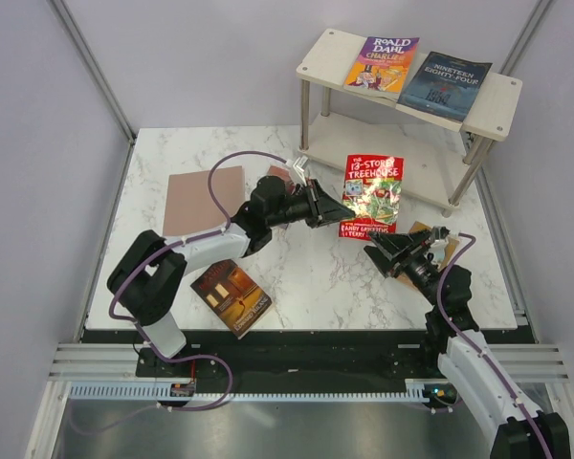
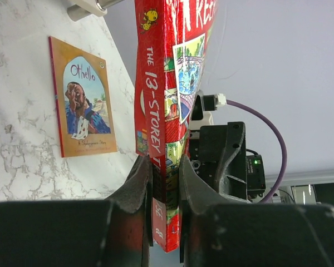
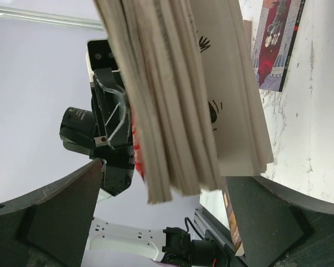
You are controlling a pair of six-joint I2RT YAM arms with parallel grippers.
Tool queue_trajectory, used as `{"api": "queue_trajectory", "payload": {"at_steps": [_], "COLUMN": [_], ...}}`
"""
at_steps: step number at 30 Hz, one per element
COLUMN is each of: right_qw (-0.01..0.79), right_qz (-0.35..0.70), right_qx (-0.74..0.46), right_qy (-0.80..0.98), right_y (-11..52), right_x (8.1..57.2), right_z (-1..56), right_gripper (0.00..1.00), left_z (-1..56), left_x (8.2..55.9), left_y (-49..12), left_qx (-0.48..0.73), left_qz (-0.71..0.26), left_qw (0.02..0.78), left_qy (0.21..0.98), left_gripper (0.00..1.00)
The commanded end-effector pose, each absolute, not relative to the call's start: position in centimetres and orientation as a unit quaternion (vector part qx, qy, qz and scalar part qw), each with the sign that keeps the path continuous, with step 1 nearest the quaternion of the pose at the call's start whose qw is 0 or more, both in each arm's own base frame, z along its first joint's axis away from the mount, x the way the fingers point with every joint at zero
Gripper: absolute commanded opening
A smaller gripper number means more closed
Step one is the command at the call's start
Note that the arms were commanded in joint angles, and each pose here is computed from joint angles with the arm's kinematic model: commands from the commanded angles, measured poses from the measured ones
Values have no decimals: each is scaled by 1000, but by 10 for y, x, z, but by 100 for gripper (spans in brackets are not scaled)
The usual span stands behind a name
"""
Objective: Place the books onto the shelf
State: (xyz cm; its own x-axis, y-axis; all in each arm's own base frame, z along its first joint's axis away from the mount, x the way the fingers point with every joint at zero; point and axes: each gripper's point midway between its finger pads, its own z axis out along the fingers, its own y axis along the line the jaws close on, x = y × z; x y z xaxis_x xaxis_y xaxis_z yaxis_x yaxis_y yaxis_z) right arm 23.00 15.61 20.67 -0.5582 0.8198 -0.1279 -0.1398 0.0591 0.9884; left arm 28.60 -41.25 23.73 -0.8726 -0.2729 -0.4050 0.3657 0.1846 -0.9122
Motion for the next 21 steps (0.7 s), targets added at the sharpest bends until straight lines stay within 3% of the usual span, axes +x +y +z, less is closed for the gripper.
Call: {"api": "queue_trajectory", "payload": {"at_steps": [1, 6, 14, 17, 19, 21], "right_qw": [409, 437, 445, 444, 441, 449], "right_qz": [642, 632, 635, 640, 642, 642], "right_qx": [250, 260, 259, 256, 252, 246], "right_qy": [598, 584, 575, 573, 575, 571], "right_y": [156, 149, 149, 151, 153, 152], "right_x": [231, 239, 250, 253, 252, 251], "right_z": [231, 242, 262, 271, 275, 287], "right_gripper": [98, 98, 83, 64, 47, 40], "left_z": [295, 293, 275, 269, 267, 263], "left_x": [288, 281, 272, 271, 271, 272], "left_y": [-422, -429, -424, -421, -420, -420], "left_qx": [53, 60, 55, 49, 47, 48], "left_qz": [-686, -690, -681, -676, -673, -669], "left_qw": [287, 273, 262, 262, 263, 262], "left_qy": [667, 668, 682, 687, 690, 693], "left_gripper": [2, 2, 2, 2, 2, 2]}}
